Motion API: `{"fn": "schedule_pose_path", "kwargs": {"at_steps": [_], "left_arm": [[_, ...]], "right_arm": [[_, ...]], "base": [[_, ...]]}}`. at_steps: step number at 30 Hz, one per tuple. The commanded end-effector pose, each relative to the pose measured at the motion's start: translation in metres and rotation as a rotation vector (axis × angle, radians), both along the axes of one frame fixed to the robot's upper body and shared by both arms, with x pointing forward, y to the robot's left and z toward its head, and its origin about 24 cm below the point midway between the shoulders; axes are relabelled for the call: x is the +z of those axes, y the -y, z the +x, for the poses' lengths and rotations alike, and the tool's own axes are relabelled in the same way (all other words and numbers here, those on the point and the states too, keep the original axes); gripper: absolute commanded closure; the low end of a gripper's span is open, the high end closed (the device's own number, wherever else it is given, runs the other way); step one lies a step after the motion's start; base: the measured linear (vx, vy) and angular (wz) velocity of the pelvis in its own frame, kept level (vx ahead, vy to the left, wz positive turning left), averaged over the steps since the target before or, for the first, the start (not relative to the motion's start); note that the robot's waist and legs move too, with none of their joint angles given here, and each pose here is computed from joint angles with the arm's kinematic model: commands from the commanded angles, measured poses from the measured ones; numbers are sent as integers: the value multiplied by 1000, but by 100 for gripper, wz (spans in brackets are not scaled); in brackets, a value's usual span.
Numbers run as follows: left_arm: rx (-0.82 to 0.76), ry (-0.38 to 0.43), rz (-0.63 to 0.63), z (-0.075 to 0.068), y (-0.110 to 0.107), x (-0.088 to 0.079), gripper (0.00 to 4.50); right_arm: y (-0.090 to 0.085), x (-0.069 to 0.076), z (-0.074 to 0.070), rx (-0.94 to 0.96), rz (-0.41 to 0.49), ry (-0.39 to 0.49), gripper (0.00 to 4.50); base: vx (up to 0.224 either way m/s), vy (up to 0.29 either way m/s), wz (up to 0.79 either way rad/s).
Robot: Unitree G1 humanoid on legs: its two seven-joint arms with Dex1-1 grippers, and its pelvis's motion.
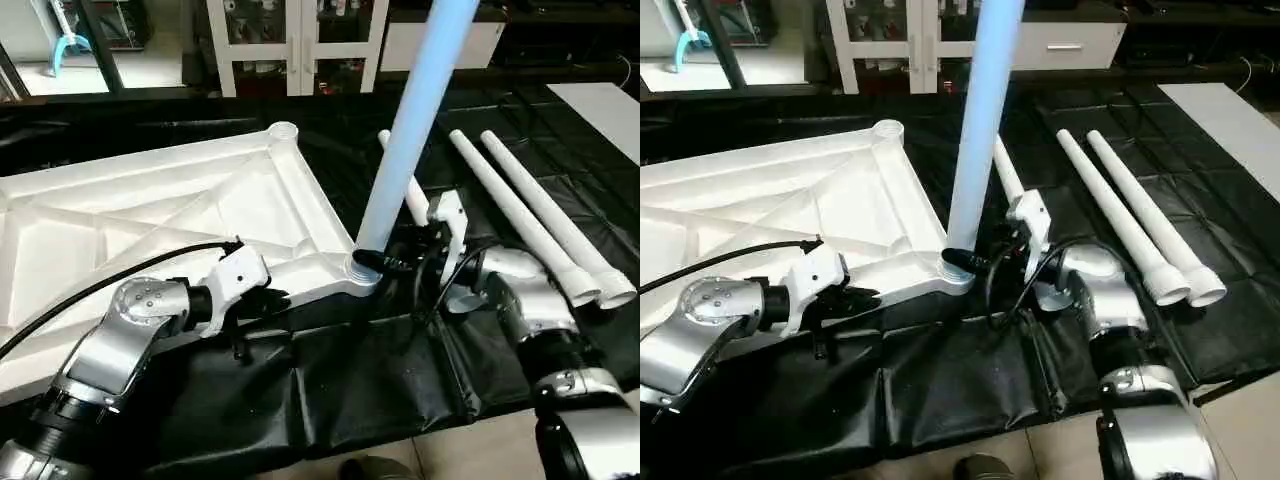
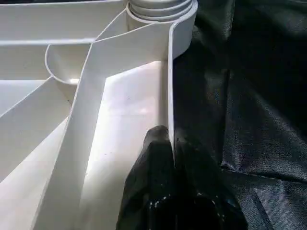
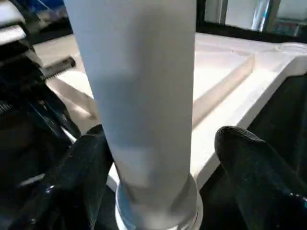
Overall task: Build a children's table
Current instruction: Rotate leg to tighten
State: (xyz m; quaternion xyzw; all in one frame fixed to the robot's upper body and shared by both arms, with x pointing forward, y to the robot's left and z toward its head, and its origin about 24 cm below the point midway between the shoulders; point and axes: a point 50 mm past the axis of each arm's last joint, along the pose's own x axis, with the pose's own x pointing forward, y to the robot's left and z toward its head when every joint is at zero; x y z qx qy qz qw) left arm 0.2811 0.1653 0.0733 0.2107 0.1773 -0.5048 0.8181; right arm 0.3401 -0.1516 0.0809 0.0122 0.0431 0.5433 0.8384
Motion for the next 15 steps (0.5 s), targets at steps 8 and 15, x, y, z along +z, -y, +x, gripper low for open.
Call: {"fn": "schedule_pose_path", "kwargs": {"at_steps": [8,15], "left_arm": [[34,-84,54,-5,-10,-18,450],[39,-83,52,-5,-5,-18,450]], "right_arm": [[-2,-4,-1,-32,71,-13,188],[-10,-20,-3,-135,66,-49,239]], "base": [[0,0,0],[0,0,0]]}}
